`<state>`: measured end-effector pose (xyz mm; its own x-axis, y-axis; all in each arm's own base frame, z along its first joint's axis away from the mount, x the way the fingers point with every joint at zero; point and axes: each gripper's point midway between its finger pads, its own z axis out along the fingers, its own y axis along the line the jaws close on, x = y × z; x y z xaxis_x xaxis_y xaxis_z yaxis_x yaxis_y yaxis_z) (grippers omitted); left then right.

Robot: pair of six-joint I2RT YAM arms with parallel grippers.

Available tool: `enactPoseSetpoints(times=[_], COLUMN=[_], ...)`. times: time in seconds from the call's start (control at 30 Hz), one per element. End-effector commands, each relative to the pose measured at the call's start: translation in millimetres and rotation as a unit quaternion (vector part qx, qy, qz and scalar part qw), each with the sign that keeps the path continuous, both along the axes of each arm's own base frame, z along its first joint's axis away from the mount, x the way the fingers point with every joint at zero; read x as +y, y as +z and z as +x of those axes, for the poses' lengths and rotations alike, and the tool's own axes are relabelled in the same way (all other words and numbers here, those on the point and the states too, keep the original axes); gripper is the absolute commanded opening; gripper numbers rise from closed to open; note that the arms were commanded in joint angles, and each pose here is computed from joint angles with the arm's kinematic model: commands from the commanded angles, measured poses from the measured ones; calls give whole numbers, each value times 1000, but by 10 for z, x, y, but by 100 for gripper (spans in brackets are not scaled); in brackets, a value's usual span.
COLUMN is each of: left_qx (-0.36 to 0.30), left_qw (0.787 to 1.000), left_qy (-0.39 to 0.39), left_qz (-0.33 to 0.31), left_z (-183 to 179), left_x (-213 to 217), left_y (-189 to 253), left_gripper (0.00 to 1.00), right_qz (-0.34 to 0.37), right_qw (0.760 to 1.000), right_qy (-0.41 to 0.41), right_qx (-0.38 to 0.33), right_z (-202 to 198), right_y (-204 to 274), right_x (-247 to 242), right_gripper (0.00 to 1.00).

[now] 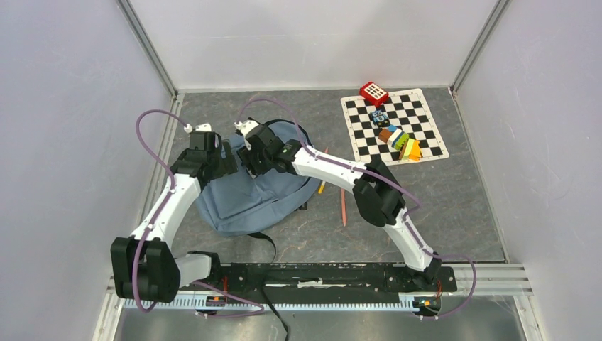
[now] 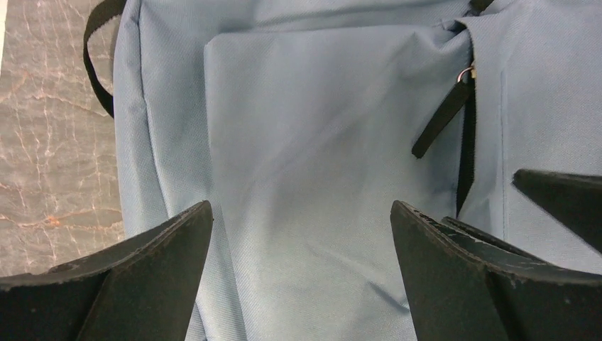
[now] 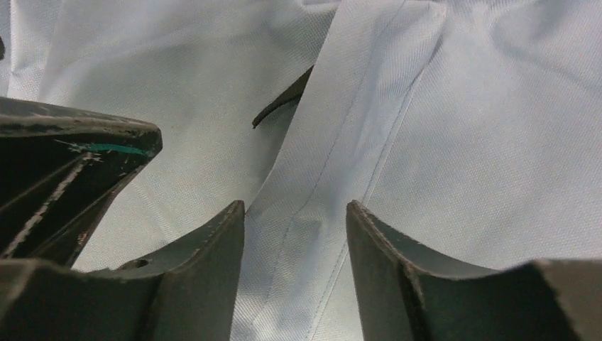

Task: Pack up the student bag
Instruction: Unzip the student bag at the center of the board.

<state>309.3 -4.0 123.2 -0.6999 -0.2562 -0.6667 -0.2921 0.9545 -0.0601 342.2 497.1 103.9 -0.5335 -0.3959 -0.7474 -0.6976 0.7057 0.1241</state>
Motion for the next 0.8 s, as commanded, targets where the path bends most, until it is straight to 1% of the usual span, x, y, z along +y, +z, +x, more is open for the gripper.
enactPoseSetpoints(times=[0.0, 0.1, 0.2, 0.23, 0.33, 0.4, 0.43, 0.67, 0.77], left_qx=[-66, -84, -94, -99, -114, -119, -120, -105, -97], left_qw=[996, 994, 989, 985, 973, 968, 967, 965, 968], left_qy=[-30, -54, -118, -141, -199, -216, -222, -236, -233], left_qz=[45, 40, 4, -9, -34, -41, -43, -37, -20], left_z=[168, 212, 292, 319, 381, 419, 434, 564, 587], left_x=[45, -26, -279, -381, -624, -713, -741, -823, -801], left_y=[267, 302, 309, 311, 304, 303, 297, 151, 88], left_gripper=[99, 100, 96, 95, 89, 80, 78, 58, 53], right_qz=[1, 1, 7, 11, 41, 74, 84, 127, 146], right_qw=[999, 999, 999, 999, 999, 997, 996, 990, 987], right_qy=[-26, -28, -28, -28, -25, -18, -20, -24, -29], right_qx=[-36, -43, -28, -21, 9, 26, 33, 57, 69], right_z=[140, 150, 133, 118, 68, 54, 50, 42, 20], right_y=[224, 252, 235, 228, 190, 223, 233, 310, 317], right_x=[-6, -63, -116, -140, -204, -238, -260, -311, -355], right_gripper=[51, 29, 3, 0, 0, 0, 0, 0, 0])
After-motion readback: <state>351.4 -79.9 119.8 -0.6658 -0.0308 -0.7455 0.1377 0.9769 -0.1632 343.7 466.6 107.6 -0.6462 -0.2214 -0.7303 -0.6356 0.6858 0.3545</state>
